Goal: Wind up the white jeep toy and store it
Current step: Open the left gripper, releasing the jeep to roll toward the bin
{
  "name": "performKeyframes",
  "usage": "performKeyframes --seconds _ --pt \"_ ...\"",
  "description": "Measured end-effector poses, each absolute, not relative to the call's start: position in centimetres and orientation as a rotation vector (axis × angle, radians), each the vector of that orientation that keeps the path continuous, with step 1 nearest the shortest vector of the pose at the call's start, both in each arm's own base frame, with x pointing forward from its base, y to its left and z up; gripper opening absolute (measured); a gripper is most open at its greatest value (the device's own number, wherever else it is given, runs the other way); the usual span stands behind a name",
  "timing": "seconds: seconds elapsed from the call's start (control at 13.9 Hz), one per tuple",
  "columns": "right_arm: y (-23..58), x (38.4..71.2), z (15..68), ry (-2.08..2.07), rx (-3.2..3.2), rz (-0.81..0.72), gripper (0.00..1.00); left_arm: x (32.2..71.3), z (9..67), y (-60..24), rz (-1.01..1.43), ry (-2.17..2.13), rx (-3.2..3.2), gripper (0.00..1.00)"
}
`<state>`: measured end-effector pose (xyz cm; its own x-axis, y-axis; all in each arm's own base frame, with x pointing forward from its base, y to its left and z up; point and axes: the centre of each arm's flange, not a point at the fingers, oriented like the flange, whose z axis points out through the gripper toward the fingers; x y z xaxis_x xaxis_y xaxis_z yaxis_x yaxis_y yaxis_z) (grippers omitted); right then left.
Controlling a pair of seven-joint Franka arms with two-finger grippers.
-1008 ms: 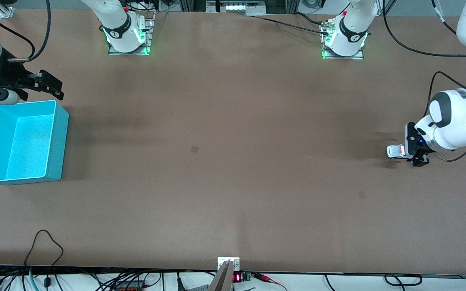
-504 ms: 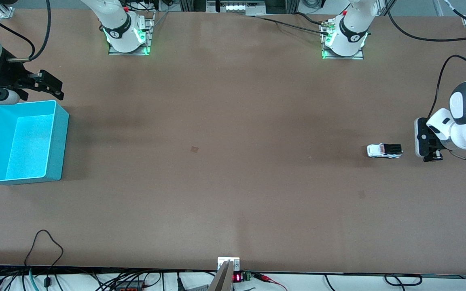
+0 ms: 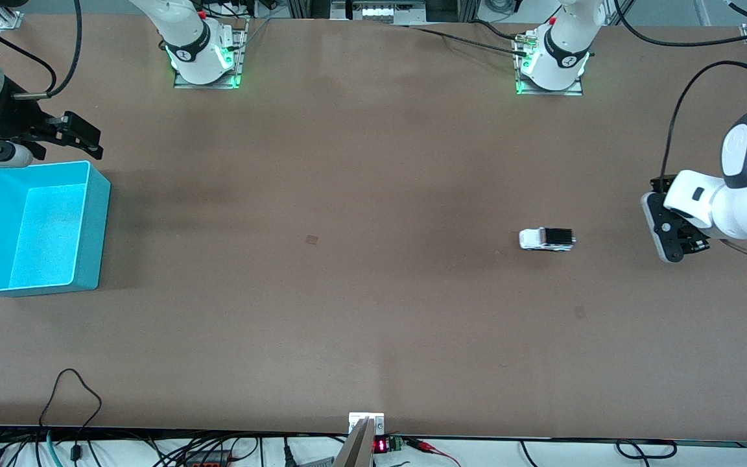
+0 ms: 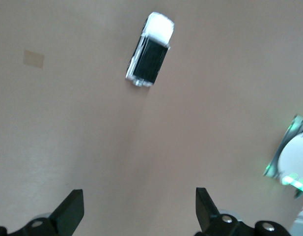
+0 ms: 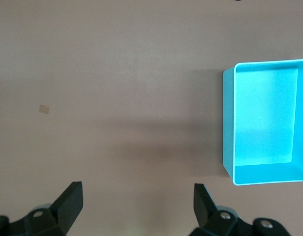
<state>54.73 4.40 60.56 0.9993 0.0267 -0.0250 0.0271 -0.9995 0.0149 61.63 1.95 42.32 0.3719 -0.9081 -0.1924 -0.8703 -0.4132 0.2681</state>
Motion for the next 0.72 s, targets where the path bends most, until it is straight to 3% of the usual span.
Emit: performKeyframes --seconds 0.43,0.72 --pt "4.4 54.7 60.5 0.042 3.125 -0.046 1.0 60.6 48.9 -7.6 -0.493 -1.176 2.85 1.0" --pt "4.4 54.7 60.5 0.043 3.125 -0.048 1.0 57.8 55.5 -7.3 -0.365 -0.755 3.041 1.0"
